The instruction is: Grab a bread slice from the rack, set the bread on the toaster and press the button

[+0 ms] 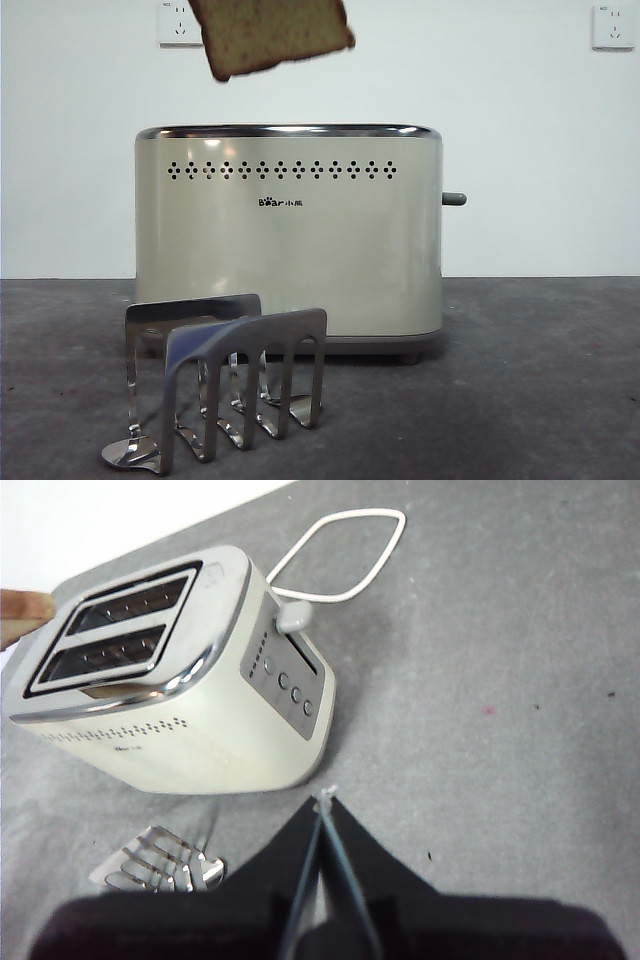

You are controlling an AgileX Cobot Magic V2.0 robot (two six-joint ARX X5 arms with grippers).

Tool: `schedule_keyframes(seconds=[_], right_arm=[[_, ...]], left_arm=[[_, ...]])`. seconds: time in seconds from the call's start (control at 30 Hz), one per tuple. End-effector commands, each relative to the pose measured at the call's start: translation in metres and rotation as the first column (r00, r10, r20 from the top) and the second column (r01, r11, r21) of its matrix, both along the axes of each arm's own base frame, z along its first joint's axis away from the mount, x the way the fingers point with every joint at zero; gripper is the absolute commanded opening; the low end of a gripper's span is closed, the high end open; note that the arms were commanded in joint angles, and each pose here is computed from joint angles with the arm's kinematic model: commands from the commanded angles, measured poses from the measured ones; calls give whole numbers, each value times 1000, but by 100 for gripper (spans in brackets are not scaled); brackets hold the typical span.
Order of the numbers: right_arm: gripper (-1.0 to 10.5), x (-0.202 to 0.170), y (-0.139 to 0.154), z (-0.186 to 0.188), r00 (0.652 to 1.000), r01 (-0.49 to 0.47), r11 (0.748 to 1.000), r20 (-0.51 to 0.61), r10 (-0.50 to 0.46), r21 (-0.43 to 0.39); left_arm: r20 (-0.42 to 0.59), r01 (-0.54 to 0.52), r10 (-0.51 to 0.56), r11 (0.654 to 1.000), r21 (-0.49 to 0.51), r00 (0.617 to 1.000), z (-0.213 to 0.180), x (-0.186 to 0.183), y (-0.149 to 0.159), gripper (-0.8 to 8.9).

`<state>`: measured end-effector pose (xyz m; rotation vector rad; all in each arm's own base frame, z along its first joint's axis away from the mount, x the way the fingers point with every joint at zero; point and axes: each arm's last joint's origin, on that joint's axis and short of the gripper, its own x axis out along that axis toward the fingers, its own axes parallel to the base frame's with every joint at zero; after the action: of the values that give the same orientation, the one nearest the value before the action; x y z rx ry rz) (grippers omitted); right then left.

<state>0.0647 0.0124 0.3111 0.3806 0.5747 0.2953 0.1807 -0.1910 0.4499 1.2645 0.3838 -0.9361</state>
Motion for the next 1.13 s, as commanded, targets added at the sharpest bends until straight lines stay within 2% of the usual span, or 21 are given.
schedule_keyframes(seconds=[0.03, 0.33, 0.73, 1.13], right_arm=[[-1, -1, 0, 1, 1000, -2, 1000, 2, 2, -4], [-1, -1, 0, 0, 1000, -17, 999, 0, 17, -29], [-1, -3, 0, -3, 999, -46, 996, -10, 46, -77], [-1, -3, -1, -3, 998, -57, 986, 15, 60, -158]], left_arm=[[-19, 6, -6, 1000, 17, 1000, -7, 9, -5, 22], [-82, 41, -36, 997, 58, 996, -26, 27, -20, 22], [-130, 4, 10, 994, 106, 991, -48, 54, -30, 22], [-164, -10, 34, 989, 145, 986, -72, 76, -43, 22]])
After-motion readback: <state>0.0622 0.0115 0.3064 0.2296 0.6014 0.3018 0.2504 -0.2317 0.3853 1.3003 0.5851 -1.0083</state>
